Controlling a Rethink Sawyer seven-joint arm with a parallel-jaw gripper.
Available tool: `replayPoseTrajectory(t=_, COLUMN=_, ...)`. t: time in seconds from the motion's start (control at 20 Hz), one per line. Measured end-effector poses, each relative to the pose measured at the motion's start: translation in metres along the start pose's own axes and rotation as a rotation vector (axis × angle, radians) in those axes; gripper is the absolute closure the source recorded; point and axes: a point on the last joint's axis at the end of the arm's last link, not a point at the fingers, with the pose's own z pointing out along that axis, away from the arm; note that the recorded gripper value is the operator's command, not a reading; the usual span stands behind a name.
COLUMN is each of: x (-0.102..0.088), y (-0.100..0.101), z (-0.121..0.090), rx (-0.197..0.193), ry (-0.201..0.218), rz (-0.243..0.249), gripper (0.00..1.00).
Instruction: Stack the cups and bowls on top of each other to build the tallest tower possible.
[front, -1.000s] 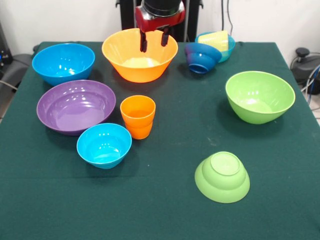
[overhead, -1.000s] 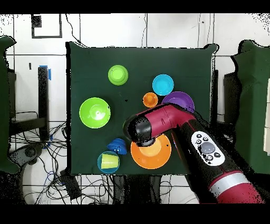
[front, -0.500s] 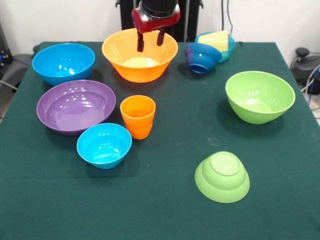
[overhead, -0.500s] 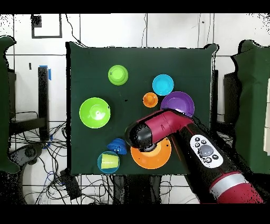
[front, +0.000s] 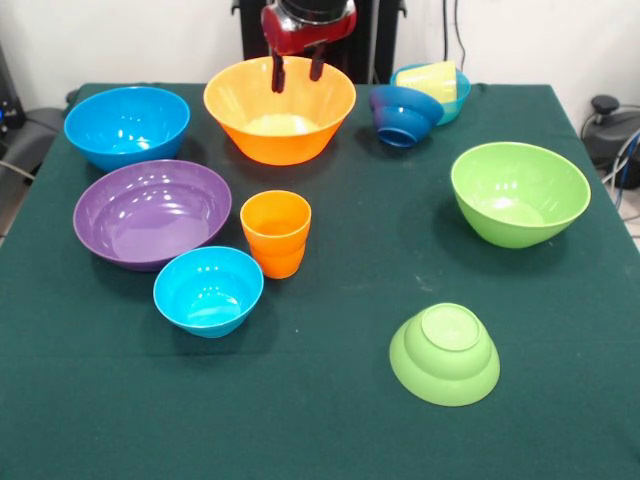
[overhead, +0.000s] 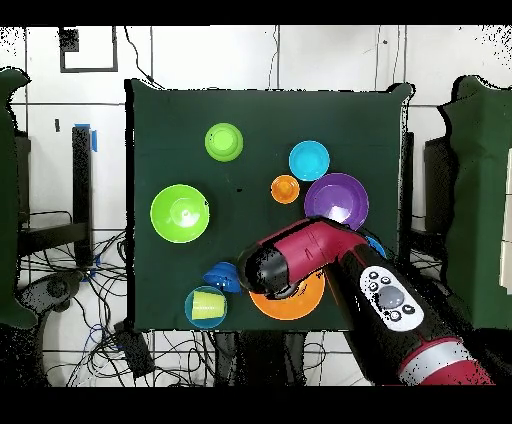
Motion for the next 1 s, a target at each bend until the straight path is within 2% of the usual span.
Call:
replayPoseTrajectory(t=0.45, x=0.028, y=0.020, z=-0.026, rx=0.018, ry=0.028, rz=-0.003, gripper=0.00)
replayPoseTrajectory(t=0.7, x=0.029, y=0.028, z=-0.027, rx=0.025, ry=0.022, rz=-0.021, gripper=0.00)
replayPoseTrajectory(t=1.0, x=0.020, y=0.039, z=-0.028, rx=0.032, ry=-0.010, rz=-0.047, gripper=0.00)
